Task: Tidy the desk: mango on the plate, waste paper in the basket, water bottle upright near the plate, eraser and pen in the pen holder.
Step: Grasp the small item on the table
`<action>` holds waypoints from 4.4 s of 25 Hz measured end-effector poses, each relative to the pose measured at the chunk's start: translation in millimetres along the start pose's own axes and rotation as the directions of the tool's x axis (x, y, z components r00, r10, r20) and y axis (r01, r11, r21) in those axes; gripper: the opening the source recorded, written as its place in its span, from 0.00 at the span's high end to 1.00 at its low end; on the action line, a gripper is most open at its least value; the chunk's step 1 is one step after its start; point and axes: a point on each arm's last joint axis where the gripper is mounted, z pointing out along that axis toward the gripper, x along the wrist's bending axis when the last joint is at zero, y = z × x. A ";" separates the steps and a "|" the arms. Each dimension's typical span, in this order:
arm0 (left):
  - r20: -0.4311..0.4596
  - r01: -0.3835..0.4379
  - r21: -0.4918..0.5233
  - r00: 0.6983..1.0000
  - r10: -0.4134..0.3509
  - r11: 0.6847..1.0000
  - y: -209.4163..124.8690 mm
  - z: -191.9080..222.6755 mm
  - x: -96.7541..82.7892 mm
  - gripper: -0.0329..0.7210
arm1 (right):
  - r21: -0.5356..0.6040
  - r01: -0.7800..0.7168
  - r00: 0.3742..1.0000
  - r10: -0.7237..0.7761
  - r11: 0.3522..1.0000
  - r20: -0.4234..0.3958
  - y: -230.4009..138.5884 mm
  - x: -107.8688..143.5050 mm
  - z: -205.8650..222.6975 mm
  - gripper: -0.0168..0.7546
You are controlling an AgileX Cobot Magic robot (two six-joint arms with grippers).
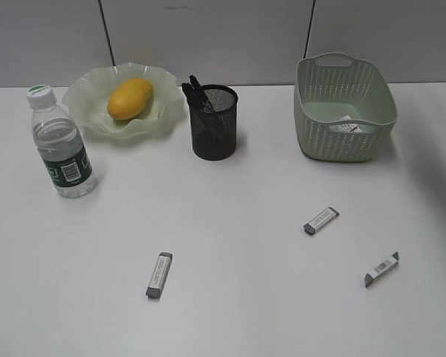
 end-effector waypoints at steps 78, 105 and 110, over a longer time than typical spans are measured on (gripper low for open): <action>0.003 0.002 0.000 1.000 -0.002 1.000 0.0 0.0 -0.3 0.56 | 0.134 -0.444 0.697 0.436 0.886 -0.570 -158.8 -150.5 -203.6 0.49; 0.003 0.002 0.000 1.000 -0.002 1.000 0.0 0.0 -0.3 0.64 | -0.018 -0.528 0.676 0.408 0.849 -0.614 -296.1 -115.8 -321.1 0.49; 0.003 0.002 -0.001 1.000 -0.002 1.000 0.1 0.0 -0.3 0.64 | -0.053 -0.546 0.678 0.404 0.836 -0.614 -300.5 -116.9 -328.6 0.49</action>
